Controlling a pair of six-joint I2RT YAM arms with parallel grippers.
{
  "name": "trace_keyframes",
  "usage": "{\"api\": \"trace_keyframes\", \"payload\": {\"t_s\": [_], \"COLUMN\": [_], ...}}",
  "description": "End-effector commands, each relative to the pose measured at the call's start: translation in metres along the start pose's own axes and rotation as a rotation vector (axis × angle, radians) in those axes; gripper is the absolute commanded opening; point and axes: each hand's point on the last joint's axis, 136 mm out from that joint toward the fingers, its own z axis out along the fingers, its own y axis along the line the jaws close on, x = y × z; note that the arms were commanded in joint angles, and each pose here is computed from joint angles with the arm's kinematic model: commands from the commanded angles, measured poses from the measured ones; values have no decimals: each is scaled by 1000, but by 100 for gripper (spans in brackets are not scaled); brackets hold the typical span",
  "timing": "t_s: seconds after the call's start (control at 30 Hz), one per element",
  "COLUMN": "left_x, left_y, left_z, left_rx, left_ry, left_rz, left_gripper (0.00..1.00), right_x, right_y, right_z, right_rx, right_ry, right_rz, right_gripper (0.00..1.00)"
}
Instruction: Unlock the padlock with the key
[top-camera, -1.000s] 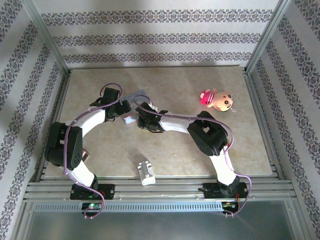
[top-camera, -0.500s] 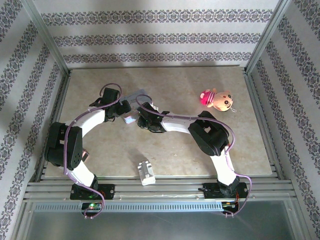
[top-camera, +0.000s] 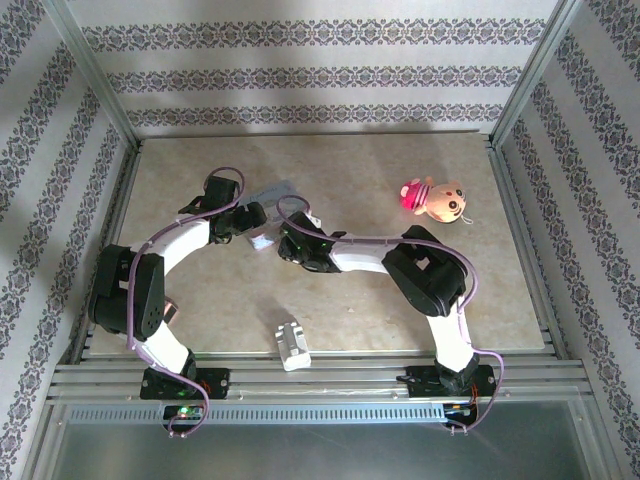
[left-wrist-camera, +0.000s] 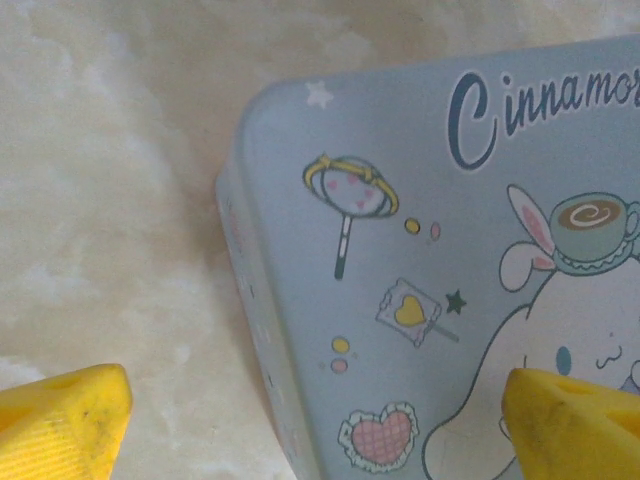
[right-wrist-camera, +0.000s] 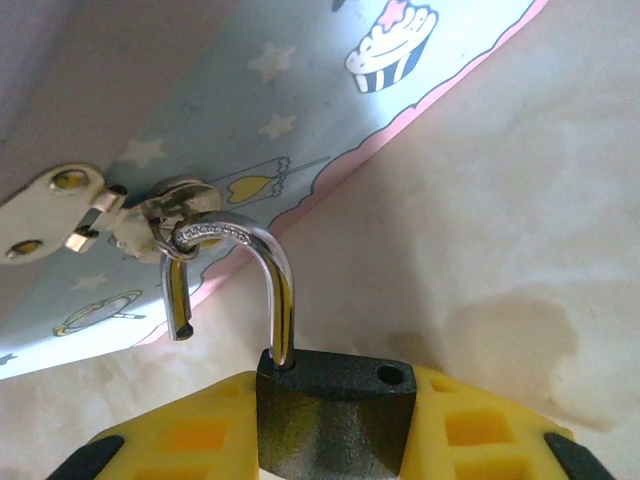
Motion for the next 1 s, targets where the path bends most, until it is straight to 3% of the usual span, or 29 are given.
{"api": "trace_keyframes", "payload": {"t_s": [0.0,0.3,0.5,0.63,0.97], "left_x": [3,23,29,29,34], "left_y": [-8,-14,-4,-3,-2], "left_z": [-12,-13,-8,-9,-2], "left_rx": [6,-6,-40,-35,-34], "left_ry": [1,38,51,38,62], "left_rz": [45,85,73,68,62], "left_gripper": [99,85,63,55,53], "right_x": [4,12,8,2,-16], "right_y": [2,0,1,3,6], "right_z": [-15,-20,-17,-17,-16], "right_rx": [0,-13,-20,-29,-54], "right_ry": [-18,-13,-17,-28,-62], "right_rz": [9,23,35,46,80], "right_gripper": [0,0,0,0,0]}}
